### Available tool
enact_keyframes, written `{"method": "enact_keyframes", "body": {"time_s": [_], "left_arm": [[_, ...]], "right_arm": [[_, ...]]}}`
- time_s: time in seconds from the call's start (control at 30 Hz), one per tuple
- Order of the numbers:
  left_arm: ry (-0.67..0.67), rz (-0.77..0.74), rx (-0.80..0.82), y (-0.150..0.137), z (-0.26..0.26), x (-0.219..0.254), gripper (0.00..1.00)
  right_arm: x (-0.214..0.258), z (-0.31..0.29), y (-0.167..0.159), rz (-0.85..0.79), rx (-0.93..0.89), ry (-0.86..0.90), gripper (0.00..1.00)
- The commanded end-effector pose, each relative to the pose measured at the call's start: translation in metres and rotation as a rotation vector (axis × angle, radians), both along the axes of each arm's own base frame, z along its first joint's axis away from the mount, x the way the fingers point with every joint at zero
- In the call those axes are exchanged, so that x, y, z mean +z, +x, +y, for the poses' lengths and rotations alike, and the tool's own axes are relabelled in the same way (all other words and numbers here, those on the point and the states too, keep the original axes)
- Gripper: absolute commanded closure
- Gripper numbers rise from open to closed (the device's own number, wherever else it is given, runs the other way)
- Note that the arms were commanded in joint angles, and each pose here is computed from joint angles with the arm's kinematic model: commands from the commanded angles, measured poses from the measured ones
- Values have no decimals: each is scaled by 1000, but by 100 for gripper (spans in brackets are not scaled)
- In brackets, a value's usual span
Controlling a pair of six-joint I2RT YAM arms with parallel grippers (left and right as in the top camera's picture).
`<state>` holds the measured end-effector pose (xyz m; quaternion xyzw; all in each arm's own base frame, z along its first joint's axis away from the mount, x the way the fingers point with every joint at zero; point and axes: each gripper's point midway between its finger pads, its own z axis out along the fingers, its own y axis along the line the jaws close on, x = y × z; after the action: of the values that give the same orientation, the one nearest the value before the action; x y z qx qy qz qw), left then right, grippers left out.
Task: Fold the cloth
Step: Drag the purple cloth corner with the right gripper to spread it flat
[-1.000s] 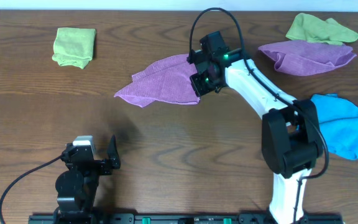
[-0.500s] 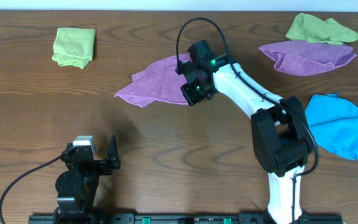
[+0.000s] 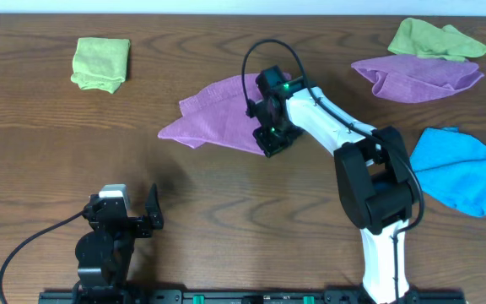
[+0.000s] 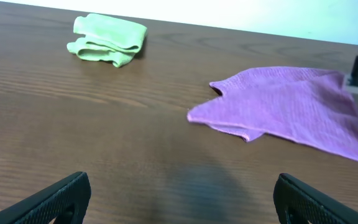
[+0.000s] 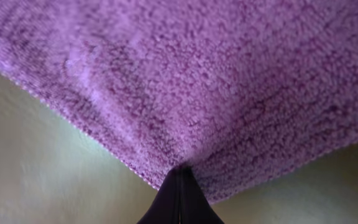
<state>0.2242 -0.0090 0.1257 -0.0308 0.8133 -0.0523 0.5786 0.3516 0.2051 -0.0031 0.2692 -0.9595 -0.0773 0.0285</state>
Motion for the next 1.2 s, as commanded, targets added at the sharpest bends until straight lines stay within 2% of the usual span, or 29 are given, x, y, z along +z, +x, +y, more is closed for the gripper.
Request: {"method": "enact_keyframes", "body": {"time_s": [0.0,0.4,0.5,0.63,0.77,1.17], "left_arm": [[23,22,12,0,3,-11,5],[23,22,12,0,3,-11,5],[23,22,13,0,3,-10,5],[23,22,12,0,3,-11,5],[23,22,12,0,3,-11,5],[23,22,12,0,3,-10,5]], "right_arm": [[-5,-25,-8,37,-94,-119,99],[9,-105,-39,273,-403,-275,99],[14,-99,-34,303,-458,-171,98],[32,-74,4,144,-456,-14,98],[34,-46,33,-15,-338,62,99],[23,-19,24,-18,-253,116,98]]}}
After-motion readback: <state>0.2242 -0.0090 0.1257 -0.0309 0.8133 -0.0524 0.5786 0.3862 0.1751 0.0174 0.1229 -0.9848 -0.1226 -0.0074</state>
